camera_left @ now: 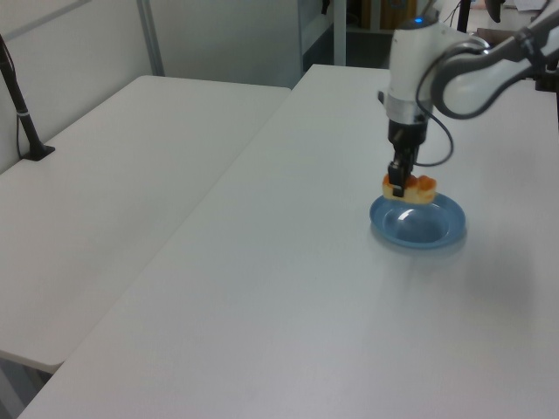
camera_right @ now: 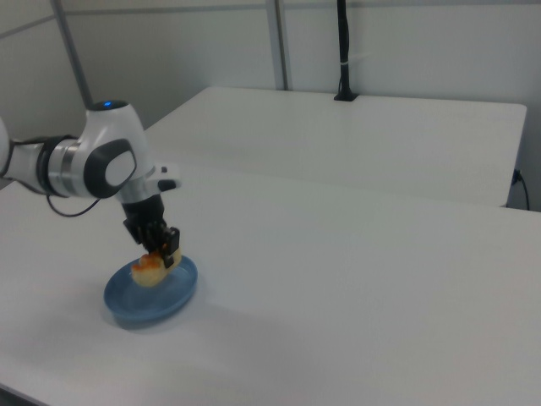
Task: Put the bread on a plate
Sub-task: 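Lower the bread roll onto the plate and open the gripper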
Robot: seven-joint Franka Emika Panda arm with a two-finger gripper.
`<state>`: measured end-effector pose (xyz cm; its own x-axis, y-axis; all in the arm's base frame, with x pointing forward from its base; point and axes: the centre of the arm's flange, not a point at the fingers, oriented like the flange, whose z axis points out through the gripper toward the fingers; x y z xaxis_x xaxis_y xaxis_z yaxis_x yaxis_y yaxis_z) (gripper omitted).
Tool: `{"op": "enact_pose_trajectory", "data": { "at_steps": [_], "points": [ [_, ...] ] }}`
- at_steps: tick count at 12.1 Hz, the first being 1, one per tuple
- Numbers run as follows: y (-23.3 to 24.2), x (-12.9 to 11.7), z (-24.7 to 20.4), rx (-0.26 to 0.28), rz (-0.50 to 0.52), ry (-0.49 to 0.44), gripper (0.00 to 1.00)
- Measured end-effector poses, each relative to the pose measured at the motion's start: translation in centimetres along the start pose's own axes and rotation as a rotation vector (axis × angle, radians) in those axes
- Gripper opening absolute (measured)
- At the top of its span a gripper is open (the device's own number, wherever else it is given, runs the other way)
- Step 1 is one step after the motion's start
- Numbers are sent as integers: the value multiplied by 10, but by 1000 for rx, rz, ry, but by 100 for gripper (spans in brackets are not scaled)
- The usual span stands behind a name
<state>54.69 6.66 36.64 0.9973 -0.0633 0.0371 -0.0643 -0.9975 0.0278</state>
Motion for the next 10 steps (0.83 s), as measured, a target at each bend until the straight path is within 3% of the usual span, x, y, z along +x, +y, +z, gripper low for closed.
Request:
{"op": "enact_pose_trajectory", "data": {
  "at_steps": [2, 6, 9, 10],
  "points": [
    [-12, -19, 16, 5, -29, 9, 39],
    [-17, -20, 33, 14, -28, 39, 40],
    [-17, -21, 40, 5, -35, 28, 52],
    [-17, -21, 42, 3, -36, 25, 67]
  ]
}}
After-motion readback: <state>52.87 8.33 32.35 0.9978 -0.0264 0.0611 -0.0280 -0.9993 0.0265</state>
